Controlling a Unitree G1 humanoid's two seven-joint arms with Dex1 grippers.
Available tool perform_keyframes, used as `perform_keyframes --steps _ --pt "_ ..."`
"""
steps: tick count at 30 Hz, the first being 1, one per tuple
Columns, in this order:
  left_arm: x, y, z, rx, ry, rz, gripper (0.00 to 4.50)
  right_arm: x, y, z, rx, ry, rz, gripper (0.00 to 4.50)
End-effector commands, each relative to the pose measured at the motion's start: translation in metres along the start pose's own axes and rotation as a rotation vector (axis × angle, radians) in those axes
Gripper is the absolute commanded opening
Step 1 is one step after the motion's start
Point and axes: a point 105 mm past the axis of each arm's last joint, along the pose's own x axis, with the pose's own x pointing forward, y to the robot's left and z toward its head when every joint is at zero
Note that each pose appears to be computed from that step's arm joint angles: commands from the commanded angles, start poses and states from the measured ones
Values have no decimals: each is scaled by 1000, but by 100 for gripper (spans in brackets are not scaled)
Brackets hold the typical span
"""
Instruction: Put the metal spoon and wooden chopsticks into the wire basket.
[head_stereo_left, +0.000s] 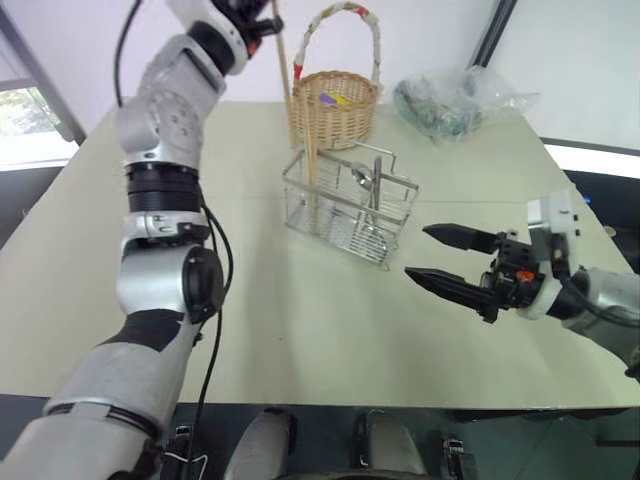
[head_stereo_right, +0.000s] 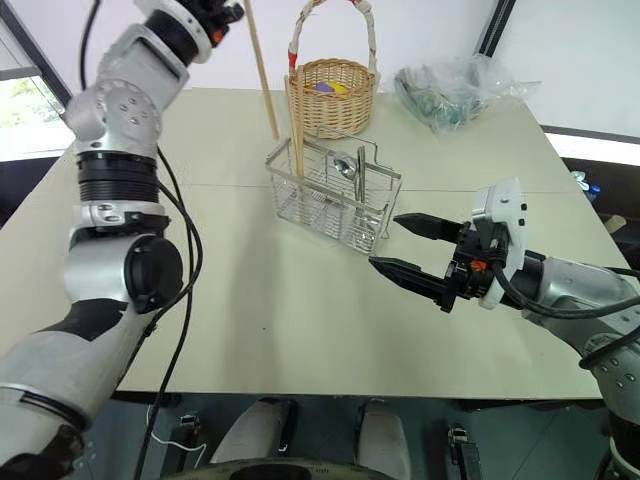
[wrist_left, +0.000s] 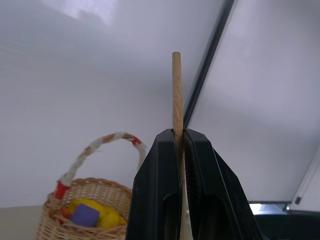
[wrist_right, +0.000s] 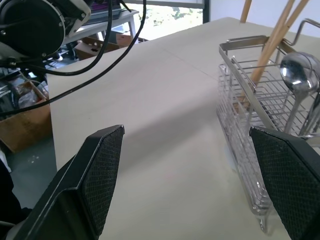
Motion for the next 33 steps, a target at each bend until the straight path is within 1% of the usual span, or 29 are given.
perform_keyframes --steps 1,3,5,8,10,13,14,16,18,19,22,24,26,29,31,33 --pt "0 -12 -18 84 22 -59 4 -4 5 12 -52 -47 -27 414" --pt "-2 -12 -37 101 58 -65 4 -7 5 12 -50 -49 -42 414" --pt "-5 -12 -50 107 77 -66 4 -8 5 12 -50 -49 -51 414" --pt "-10 -14 -59 114 67 -85 105 -10 5 13 -45 -53 -62 414" --pt "-13 -16 -61 98 59 -97 204 -11 4 13 -44 -55 -66 414" --pt "-18 -14 -51 113 28 -92 358 -11 1 13 -42 -52 -72 414" --pt "-19 -13 -48 118 22 -89 358 -11 0 13 -42 -51 -74 414" --pt "-27 -6 -33 160 13 -97 358 -12 -5 13 -49 -39 -78 414" --pt "-41 2 -18 240 47 -141 358 -14 -12 14 -61 -24 -87 414" --pt "-45 4 -14 263 64 -157 358 -16 -14 14 -65 -20 -90 414" --pt "-76 16 4 408 169 -247 358 -19 -24 17 -87 -7 -97 414" --pt "-105 21 12 506 279 -334 358 -22 -31 19 -98 1 -102 414" --pt "-144 24 21 630 414 -427 358 -24 -39 19 -114 15 -107 414" --pt "-178 30 25 690 563 -452 358 -24 -48 18 -135 28 -107 414" --pt "-193 34 26 702 622 -439 358 -23 -51 19 -142 23 -101 414" --pt "-202 35 25 707 643 -428 358 -20 -52 20 -149 20 -91 414"
